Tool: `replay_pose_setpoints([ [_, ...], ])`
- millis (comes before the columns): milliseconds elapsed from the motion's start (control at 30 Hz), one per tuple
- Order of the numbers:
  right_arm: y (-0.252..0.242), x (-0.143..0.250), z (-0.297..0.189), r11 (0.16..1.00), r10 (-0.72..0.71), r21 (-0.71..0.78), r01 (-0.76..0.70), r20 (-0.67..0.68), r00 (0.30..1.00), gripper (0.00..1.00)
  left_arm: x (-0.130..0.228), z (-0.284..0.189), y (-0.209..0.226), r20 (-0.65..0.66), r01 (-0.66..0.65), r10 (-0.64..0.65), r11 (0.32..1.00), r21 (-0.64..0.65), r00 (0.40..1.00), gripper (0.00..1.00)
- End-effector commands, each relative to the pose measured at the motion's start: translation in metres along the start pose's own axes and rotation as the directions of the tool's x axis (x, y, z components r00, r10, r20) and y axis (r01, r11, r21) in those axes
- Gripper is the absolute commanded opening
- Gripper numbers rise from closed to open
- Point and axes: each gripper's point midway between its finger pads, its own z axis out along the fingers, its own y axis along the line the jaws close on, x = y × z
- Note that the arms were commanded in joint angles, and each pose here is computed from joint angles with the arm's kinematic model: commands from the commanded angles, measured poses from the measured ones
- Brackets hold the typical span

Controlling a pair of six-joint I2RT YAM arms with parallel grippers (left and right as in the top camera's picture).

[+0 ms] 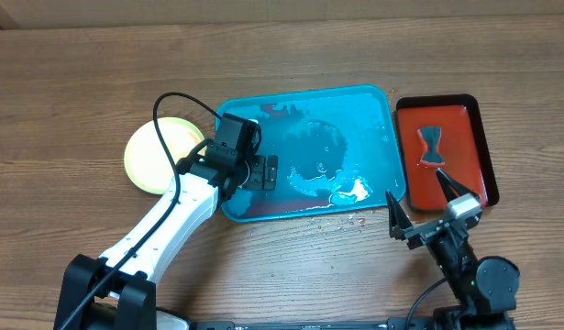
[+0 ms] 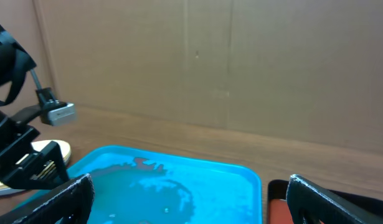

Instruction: Clean dirty plates on tray and stack at the side

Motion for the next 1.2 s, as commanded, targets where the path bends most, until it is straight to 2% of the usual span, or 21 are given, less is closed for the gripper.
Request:
replay_pose_setpoints([
  [0, -0.005, 0.009, -0.003, 0.999, -0.010, 0.036, 0.009, 0.018, 1.000, 1.00, -0.007, -0.001, -0.002, 0.014, 0.005, -0.005, 1.000, -0.001, 1.000, 1.00],
  [167, -0.005, 0.038, -0.007, 0.999, 0.021, 0.039, -0.019, -0.071, 0.997, 1.00, -0.007, -0.001, -0.002, 0.014, 0.005, -0.005, 1.000, -0.001, 1.000, 1.00],
  [1167, -0.004, 0.038, -0.007, 0.999, 0.021, 0.032, -0.019, -0.071, 0.997, 1.00, -0.007, -0.002, -0.001, 0.016, 0.004, -0.004, 1.000, -0.005, 1.000, 1.00],
])
